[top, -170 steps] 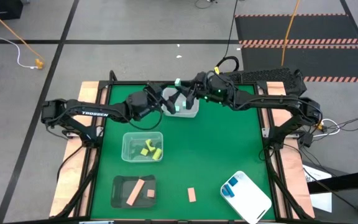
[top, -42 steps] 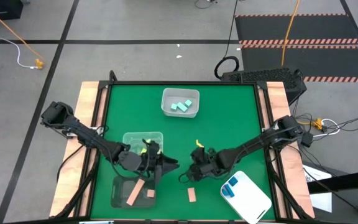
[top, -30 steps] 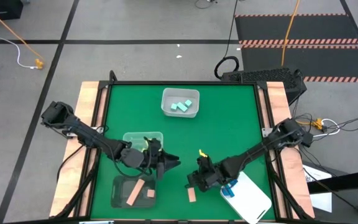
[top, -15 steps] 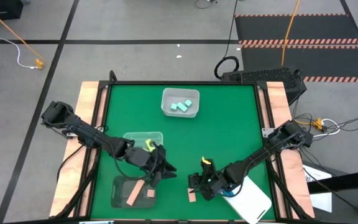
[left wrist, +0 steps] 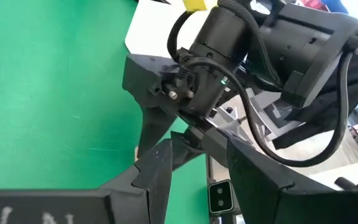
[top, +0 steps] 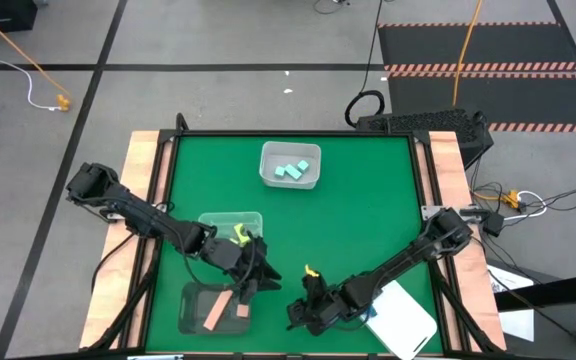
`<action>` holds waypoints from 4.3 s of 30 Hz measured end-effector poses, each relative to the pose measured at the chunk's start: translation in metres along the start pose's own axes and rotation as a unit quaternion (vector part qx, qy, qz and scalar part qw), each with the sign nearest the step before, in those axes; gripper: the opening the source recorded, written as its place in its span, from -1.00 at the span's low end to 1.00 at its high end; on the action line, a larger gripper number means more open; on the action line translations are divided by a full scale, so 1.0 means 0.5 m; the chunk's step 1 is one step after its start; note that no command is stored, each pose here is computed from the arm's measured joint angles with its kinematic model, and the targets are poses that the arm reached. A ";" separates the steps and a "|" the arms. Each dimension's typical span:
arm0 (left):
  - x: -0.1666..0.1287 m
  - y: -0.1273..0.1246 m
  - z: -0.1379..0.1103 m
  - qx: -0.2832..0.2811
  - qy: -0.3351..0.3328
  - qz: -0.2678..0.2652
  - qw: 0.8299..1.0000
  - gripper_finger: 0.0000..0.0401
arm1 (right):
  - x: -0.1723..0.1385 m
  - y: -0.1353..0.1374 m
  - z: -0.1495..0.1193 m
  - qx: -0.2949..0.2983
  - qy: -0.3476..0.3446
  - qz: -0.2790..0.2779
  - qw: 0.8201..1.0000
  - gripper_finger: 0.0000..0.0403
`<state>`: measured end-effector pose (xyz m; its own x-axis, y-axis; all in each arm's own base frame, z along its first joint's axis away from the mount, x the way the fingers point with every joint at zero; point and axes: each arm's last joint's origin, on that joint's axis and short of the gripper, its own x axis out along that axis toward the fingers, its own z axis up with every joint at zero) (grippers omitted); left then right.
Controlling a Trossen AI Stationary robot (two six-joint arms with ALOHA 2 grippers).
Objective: Sort & place blocks by color
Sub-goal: Put the light brown block into the top black bin
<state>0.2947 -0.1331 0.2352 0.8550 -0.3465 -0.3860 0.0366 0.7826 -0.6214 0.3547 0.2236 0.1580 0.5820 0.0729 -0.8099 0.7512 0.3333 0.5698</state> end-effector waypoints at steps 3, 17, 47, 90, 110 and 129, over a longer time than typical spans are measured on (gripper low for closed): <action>0.000 0.000 0.000 0.009 -0.001 0.000 1.000 -0.24 | -0.012 0.004 0.008 -0.026 -0.006 -0.030 0.999 -0.16; 0.000 0.000 0.000 0.008 -0.001 0.000 1.000 -0.24 | -0.047 -0.002 0.015 -0.041 -0.017 -0.071 0.996 -0.27; 0.000 0.000 0.000 0.007 0.000 -0.001 1.000 -0.24 | 0.076 -0.022 -0.014 -0.097 -0.029 -0.041 0.994 -0.28; -0.005 -0.041 -0.046 -0.062 0.038 -0.020 0.997 -0.24 | -0.103 0.055 0.129 -0.688 -0.001 0.025 0.725 0.27; -0.035 -0.140 -0.130 -0.140 0.051 -0.082 0.985 -0.24 | -0.010 0.044 0.140 -0.855 0.061 0.145 0.495 0.12; -0.031 -0.131 -0.121 -0.139 0.019 -0.057 0.988 -0.24 | 0.045 -0.032 0.184 -0.828 0.043 0.161 0.535 0.12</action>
<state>0.2476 -0.2105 0.2406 0.8333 -0.4479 -0.3239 -0.0162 0.5660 -0.8243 0.3845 0.1336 0.1434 0.5275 0.3968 -0.7512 -0.7321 0.6610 -0.1649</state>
